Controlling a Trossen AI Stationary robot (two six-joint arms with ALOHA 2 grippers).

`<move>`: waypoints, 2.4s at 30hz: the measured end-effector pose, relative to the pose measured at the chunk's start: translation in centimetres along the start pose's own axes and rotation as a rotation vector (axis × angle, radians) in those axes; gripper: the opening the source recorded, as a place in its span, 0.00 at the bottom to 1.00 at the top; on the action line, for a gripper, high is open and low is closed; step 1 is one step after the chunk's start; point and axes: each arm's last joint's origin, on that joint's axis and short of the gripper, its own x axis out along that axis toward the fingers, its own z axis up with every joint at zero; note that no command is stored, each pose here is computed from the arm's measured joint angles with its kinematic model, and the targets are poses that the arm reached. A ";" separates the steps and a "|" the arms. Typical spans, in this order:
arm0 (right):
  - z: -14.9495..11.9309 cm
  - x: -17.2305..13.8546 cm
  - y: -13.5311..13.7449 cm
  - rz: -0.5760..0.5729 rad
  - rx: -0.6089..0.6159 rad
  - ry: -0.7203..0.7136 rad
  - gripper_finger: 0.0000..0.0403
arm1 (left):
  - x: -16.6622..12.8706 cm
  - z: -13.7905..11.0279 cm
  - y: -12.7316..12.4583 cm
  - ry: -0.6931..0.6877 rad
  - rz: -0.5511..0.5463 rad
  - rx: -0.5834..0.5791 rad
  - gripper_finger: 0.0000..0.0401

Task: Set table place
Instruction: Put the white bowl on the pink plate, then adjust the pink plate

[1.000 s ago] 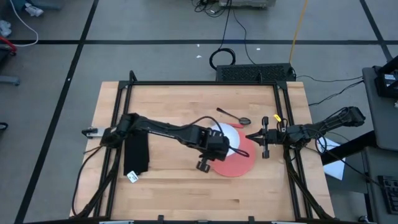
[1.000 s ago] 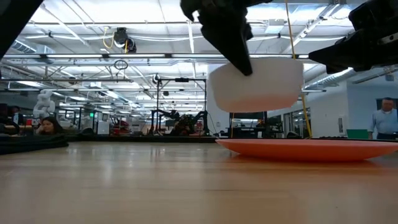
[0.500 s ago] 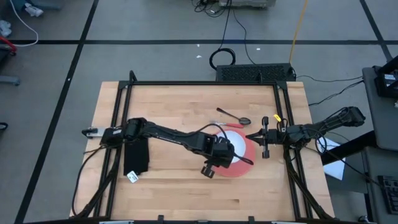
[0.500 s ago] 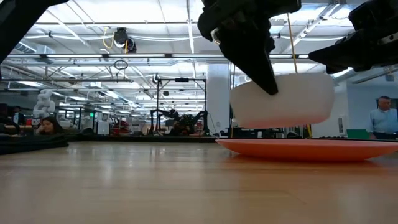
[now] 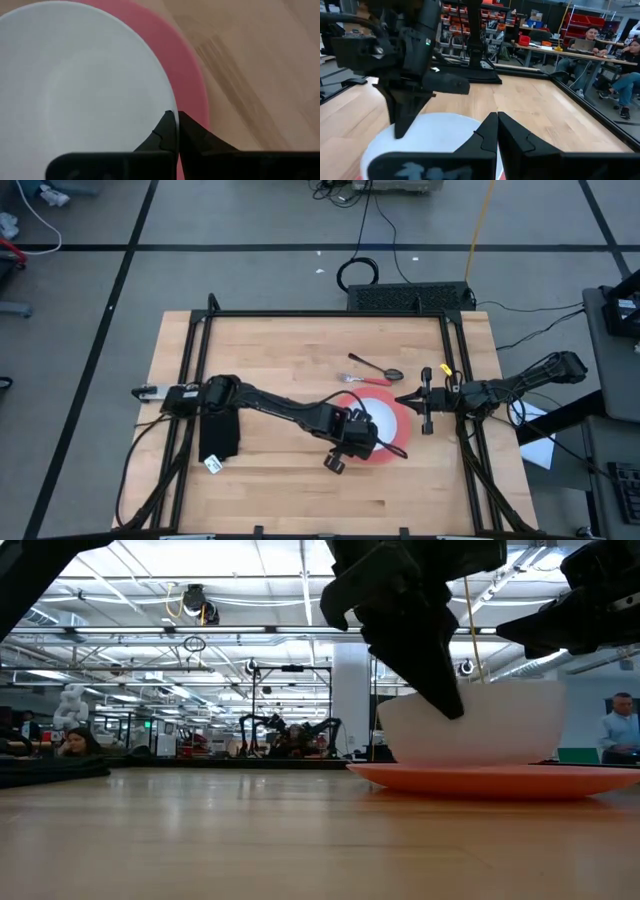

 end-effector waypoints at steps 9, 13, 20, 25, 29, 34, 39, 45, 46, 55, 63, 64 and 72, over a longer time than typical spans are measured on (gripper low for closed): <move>0.0 0.0 0.0 0.000 0.001 0.000 0.00 | 1.2 -0.5 0.0 0.028 -0.005 0.008 0.00; 0.0 0.0 0.0 0.000 0.001 0.000 0.00 | 1.6 -0.6 0.3 0.026 0.003 0.010 0.00; 0.0 0.0 0.0 0.000 0.001 0.000 0.00 | 1.8 -0.9 1.1 0.026 0.005 -0.003 0.01; 0.0 0.0 0.0 0.000 0.001 0.000 0.00 | 1.9 -1.0 1.1 0.029 0.001 -0.006 0.06; 0.0 0.0 0.0 0.000 0.001 0.001 0.00 | 2.1 -1.0 0.9 0.037 -0.005 0.000 0.12; 0.0 0.0 0.0 0.000 0.004 0.001 0.00 | 2.1 -0.7 0.2 0.033 -0.010 0.043 0.19; 0.0 0.0 0.0 0.001 0.008 0.002 0.00 | 2.1 -0.5 -0.4 0.055 0.043 0.076 0.28; -0.2 0.0 0.0 0.002 0.011 0.018 0.00 | 0.9 0.9 -1.4 0.077 0.169 0.149 0.44; -0.2 0.0 0.0 0.002 0.013 0.021 0.00 | 0.7 1.2 -1.6 0.074 0.172 0.157 0.46; -0.3 0.0 0.0 0.002 0.017 0.026 0.00 | -2.9 2.8 -3.8 0.150 0.208 0.179 0.67; -0.4 0.0 0.0 0.004 0.012 0.040 0.00 | -4.4 0.8 -5.7 0.424 0.220 0.074 0.69; -0.4 0.0 0.0 0.004 0.011 0.041 0.00 | -4.5 0.6 -5.7 0.446 0.233 0.060 0.67; -0.4 0.0 0.0 0.004 0.013 0.039 0.00 | -6.6 0.0 -3.3 0.445 0.278 -0.042 0.50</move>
